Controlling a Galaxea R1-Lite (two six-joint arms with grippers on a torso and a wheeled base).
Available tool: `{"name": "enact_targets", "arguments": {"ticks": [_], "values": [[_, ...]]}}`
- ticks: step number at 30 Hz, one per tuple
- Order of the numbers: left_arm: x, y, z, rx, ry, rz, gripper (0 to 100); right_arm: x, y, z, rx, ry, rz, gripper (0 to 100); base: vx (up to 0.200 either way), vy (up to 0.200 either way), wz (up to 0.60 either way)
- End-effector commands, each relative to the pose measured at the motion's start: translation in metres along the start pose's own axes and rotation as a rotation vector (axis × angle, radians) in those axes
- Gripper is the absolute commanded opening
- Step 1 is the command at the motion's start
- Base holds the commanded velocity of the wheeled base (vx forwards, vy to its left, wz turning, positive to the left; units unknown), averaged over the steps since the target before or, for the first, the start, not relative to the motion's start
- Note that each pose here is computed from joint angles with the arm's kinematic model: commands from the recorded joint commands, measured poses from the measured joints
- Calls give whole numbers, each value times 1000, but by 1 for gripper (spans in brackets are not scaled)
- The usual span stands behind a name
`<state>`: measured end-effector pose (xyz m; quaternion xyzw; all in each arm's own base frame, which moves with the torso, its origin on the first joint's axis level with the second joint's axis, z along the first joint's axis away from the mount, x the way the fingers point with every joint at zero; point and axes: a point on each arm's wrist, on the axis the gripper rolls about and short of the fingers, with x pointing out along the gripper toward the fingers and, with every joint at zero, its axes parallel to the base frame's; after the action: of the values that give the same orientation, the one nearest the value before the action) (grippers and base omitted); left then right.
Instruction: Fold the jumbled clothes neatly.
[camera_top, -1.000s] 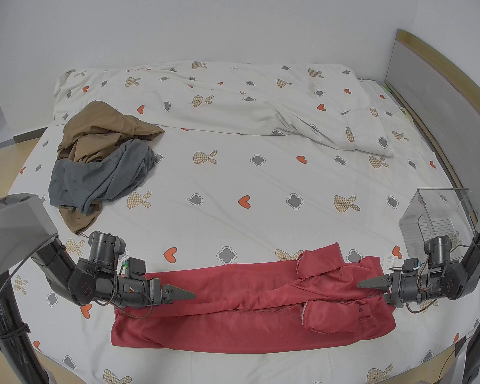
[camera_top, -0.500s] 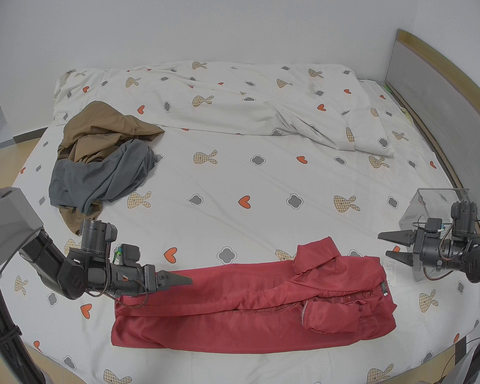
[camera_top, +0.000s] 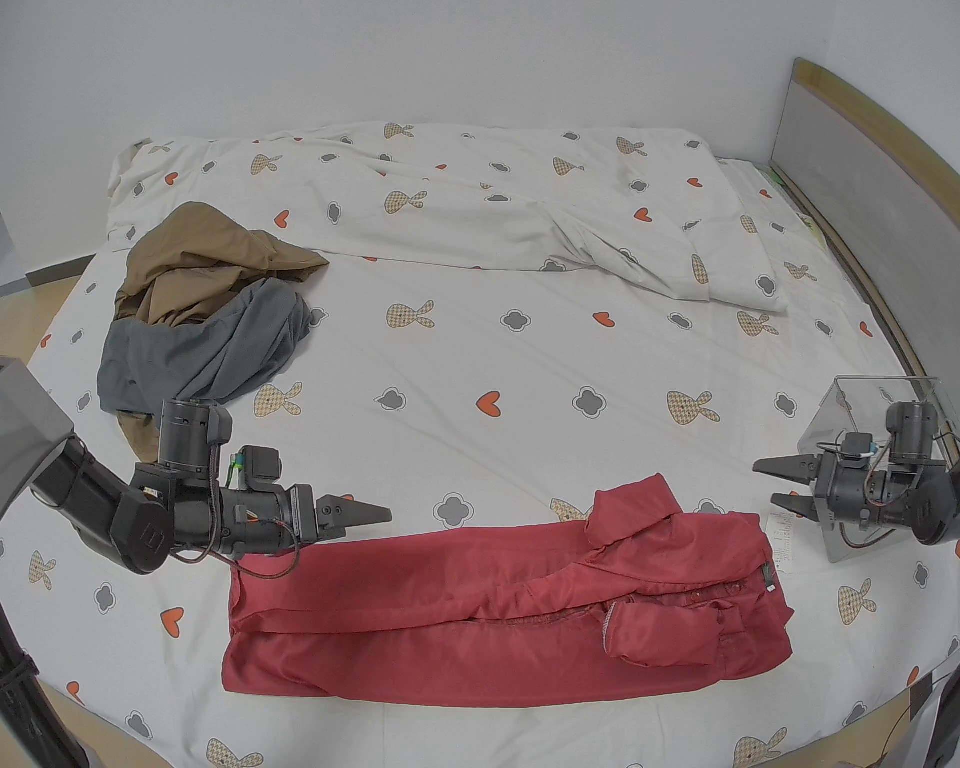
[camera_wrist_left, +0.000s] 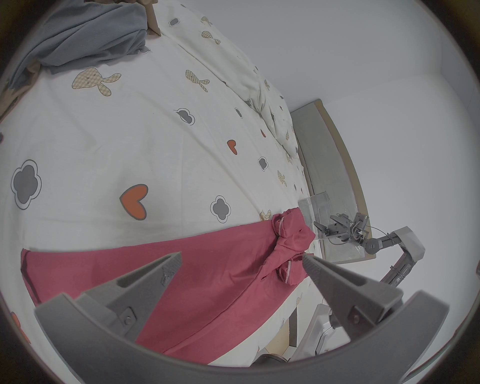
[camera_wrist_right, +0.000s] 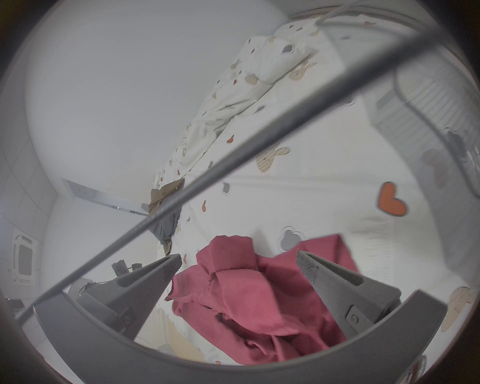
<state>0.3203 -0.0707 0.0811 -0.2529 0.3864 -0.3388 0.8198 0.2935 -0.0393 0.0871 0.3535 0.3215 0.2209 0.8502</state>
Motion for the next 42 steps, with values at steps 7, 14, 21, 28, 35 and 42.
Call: {"name": "enact_targets", "arguments": {"ticks": [7, 14, 21, 28, 35, 42], "values": [[17, 12, -1, -36, 29, 6, 100, 89, 49, -7, 55, 191, 164, 100, 0, 0, 0], [16, 13, -1, -35, 28, 7, 100, 97, 40, -15, 79, 223, 145, 100, 0, 0, 0], [16, 16, -2, -43, 30, 12, 100, 93, 38, -29, 104, 259, 127, 100, 0, 0, 0], [16, 20, -2, -50, 28, 19, 100, 77, 44, -70, 132, 365, 105, 100, 0, 0, 0], [13, 23, -1, -57, 21, 26, 100, 71, 34, -87, 169, 410, 69, 100, 0, 0, 0], [10, 26, -1, -65, 14, 35, 100, 72, 36, -82, 98, 390, 85, 100, 0, 0, 0]]}}
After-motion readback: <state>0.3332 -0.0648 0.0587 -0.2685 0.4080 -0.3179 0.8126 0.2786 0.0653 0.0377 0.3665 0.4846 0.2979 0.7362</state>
